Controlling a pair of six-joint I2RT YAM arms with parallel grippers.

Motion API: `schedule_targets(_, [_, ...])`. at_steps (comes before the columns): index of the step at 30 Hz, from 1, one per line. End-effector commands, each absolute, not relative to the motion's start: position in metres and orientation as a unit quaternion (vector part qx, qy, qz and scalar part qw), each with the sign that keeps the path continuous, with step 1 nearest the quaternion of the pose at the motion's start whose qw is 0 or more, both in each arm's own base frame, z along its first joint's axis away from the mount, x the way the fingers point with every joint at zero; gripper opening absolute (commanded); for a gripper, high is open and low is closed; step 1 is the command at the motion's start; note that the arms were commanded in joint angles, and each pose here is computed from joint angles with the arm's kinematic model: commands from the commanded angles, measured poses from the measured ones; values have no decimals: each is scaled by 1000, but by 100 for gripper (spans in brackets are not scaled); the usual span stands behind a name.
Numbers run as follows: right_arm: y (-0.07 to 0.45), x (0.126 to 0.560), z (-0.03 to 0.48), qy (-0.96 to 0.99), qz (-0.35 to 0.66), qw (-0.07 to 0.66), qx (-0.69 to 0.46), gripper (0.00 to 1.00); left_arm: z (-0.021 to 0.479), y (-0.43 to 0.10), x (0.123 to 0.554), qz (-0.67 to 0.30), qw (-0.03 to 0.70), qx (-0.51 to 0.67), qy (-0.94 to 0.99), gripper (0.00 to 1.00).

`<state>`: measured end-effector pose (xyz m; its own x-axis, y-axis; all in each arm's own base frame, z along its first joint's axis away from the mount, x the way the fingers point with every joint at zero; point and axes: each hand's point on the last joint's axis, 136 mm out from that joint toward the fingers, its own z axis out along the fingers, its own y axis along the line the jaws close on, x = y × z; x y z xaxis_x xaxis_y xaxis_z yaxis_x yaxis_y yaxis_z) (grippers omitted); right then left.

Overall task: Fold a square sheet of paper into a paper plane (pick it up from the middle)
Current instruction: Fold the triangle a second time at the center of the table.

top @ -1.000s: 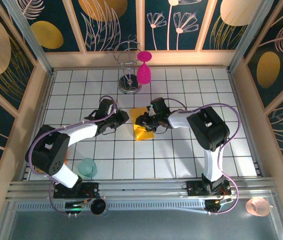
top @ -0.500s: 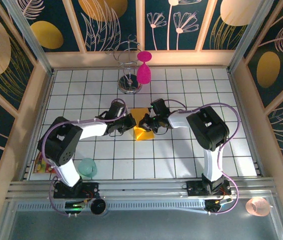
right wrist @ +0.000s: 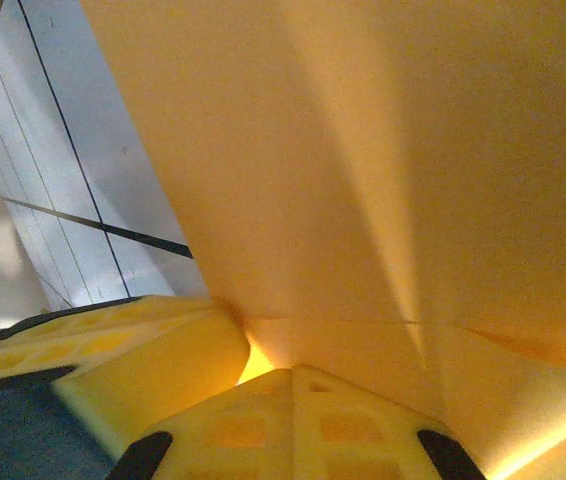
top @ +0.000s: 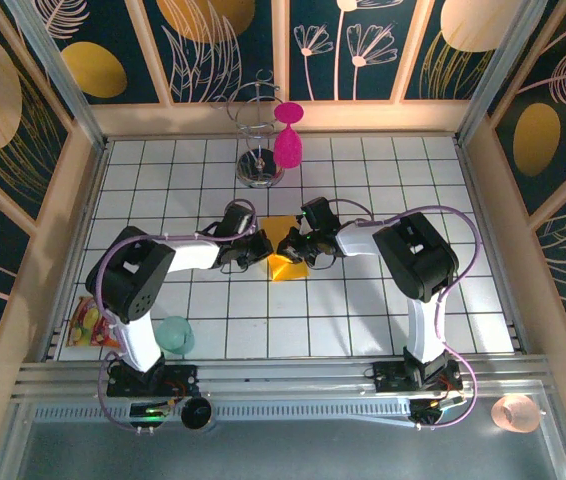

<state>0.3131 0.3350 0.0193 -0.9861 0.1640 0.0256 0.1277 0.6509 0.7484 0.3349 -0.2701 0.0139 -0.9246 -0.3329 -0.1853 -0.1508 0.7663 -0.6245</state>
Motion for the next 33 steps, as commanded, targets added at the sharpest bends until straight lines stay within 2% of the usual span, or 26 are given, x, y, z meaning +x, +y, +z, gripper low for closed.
schedule_targets(1, [334, 314, 23, 908, 410, 32, 75, 0, 1, -262, 330, -282, 135, -127, 941, 0])
schedule_targets(8, [331, 333, 74, 886, 449, 111, 40, 0, -10, -256, 328, -261, 129, -123, 949, 0])
schedule_targets(22, [322, 337, 35, 909, 402, 94, 45, 0, -9, -258, 331, -260, 129, -118, 950, 0])
schedule_targets(33, [294, 331, 4, 923, 366, 88, 82, 0, -22, -244, 323, -227, 122, -128, 958, 0])
